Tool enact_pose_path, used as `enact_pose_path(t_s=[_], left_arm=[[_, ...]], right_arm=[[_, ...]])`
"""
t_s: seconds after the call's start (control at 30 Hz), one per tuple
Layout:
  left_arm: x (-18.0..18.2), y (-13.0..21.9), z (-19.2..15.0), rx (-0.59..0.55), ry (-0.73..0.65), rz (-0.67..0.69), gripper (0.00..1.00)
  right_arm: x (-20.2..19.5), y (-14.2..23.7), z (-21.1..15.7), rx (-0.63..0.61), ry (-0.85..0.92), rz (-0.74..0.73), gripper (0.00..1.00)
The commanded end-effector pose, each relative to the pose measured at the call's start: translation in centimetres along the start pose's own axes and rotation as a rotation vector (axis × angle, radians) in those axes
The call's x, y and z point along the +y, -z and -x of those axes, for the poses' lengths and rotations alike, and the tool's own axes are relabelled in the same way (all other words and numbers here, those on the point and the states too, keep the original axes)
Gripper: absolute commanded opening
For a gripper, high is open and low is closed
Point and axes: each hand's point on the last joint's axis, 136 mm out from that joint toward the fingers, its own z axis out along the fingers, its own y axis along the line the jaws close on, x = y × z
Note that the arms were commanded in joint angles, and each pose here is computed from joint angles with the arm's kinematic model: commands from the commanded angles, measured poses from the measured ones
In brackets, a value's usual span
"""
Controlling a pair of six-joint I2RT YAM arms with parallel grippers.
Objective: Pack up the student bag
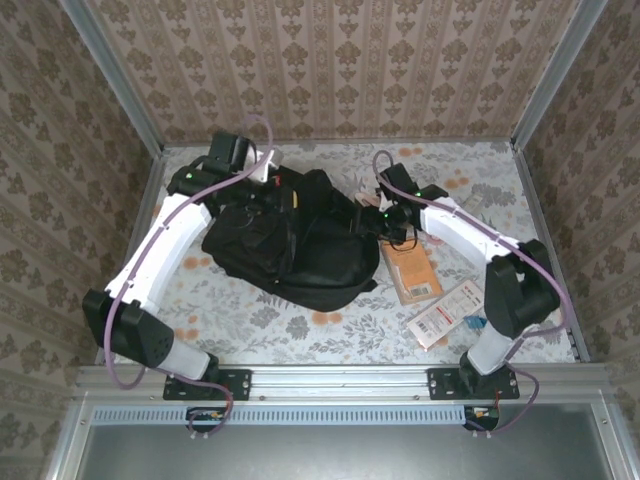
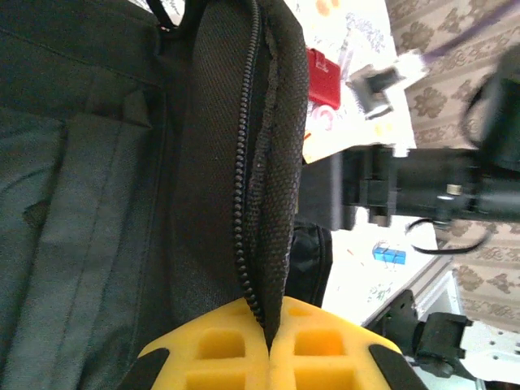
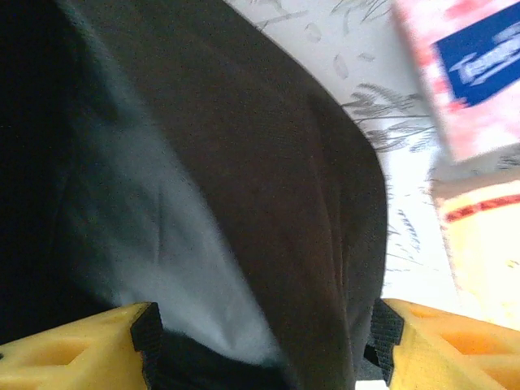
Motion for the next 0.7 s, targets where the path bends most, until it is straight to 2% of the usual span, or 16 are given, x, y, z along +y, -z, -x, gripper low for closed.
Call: enact_pose_path(t_s=[0.0,0.17,0.23,0.37,0.53,0.67], left_arm=[[-2.1,2.8,1.1,-0.115,-0.014,-0.064,0.0],[0.7,4.3,0.8,-0.156,0.028,0.009,0.0],[2.5,4.6,0.6,-0.163,0.043,0.078,0.0],[5.4,5.4,0.3,-0.187,0.066,0.17,0.0],[6.6,5.0,0.0,-0.187,0.085,0.171,0.0],[7.1,5.1,-0.3,-0.191,0.088,0.18,0.0]], right_arm=[[3.5,-1.6,0.4,0.048,0.083,0.126,0.71],[8.2,-3.1,-0.2,0.101,0.179,0.196,0.71],[8.4,-3.0,0.1,0.089,0.191,0.175,0.71],[6.1,-0.8,1.9,-0.008,0.241,0.041,0.73],[1.9,1.4,5.4,-0.126,0.279,-0.204,0.75],[0.5,1.2,9.1,-0.191,0.346,-0.35,0.76]])
